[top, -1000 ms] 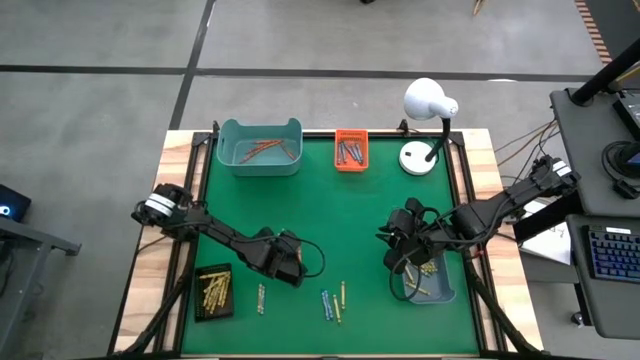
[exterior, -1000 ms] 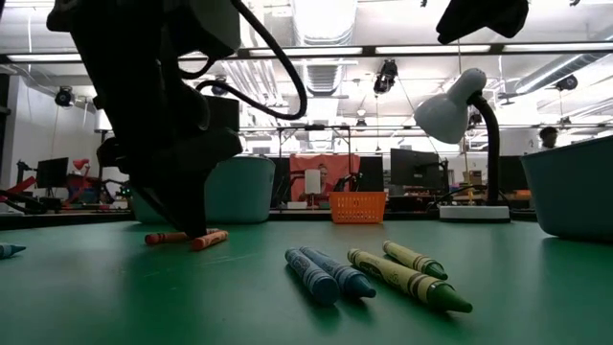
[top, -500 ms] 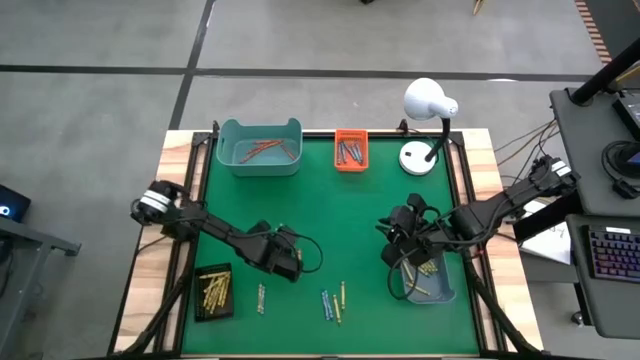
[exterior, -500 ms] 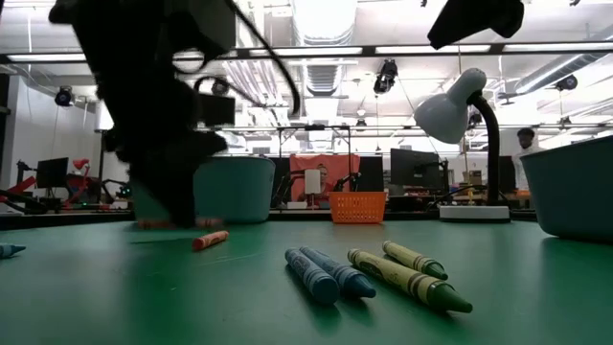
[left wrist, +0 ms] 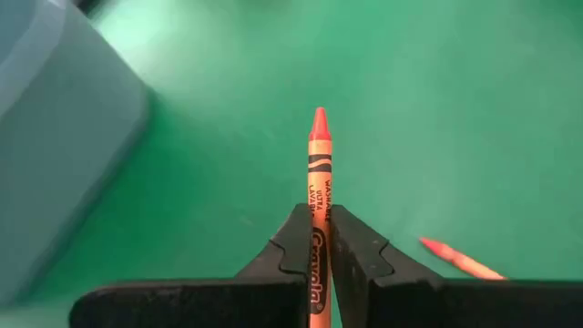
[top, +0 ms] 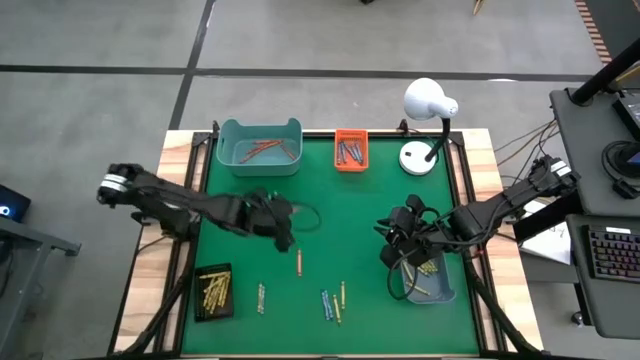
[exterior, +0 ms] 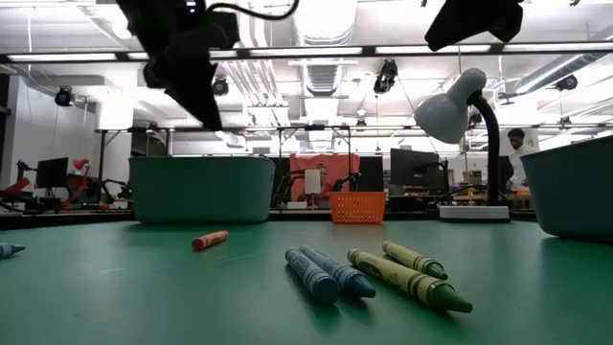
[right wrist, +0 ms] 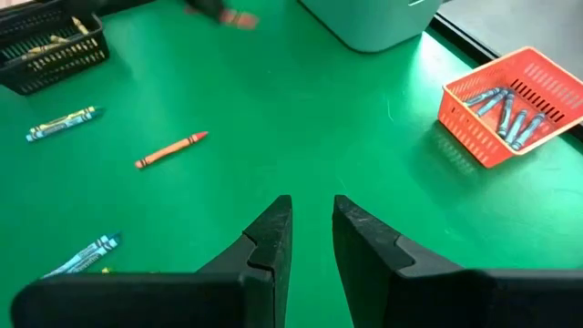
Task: Sort crayons
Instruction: Put the orange crayon into the green bin
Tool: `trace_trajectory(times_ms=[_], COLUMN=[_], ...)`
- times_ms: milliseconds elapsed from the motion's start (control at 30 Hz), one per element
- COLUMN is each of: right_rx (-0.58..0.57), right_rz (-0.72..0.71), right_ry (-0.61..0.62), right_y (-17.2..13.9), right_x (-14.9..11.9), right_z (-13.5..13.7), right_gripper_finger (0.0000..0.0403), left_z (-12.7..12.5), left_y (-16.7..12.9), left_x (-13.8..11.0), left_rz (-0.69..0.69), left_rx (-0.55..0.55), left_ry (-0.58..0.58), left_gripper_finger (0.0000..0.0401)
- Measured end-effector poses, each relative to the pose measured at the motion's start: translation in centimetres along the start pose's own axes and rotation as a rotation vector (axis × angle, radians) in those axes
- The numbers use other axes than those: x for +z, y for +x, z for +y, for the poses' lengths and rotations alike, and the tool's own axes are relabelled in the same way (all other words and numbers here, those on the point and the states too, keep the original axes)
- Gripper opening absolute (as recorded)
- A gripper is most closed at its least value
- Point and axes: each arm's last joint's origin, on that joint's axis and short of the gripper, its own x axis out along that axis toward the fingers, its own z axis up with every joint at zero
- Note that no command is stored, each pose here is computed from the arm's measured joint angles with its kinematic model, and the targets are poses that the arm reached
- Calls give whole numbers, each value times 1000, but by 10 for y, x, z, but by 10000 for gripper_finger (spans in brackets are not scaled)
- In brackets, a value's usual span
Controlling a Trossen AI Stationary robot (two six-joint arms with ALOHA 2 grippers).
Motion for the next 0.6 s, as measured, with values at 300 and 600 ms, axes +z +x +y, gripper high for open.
trace_trajectory(times_ms=[300, 600], right_rx=[8, 10], right_rz=[-8, -11], right_ry=[9, 11], right_y=[0, 2], right_x=[1, 1], right_z=[1, 3], right_gripper_finger=[73, 73], left_z=[110, 231], left_y=[-6, 46], left_x=[46, 57], left_rz=[-71, 44], left_rx=[155, 67], left_ry=[-14, -84], left_gripper_finger=[0, 0])
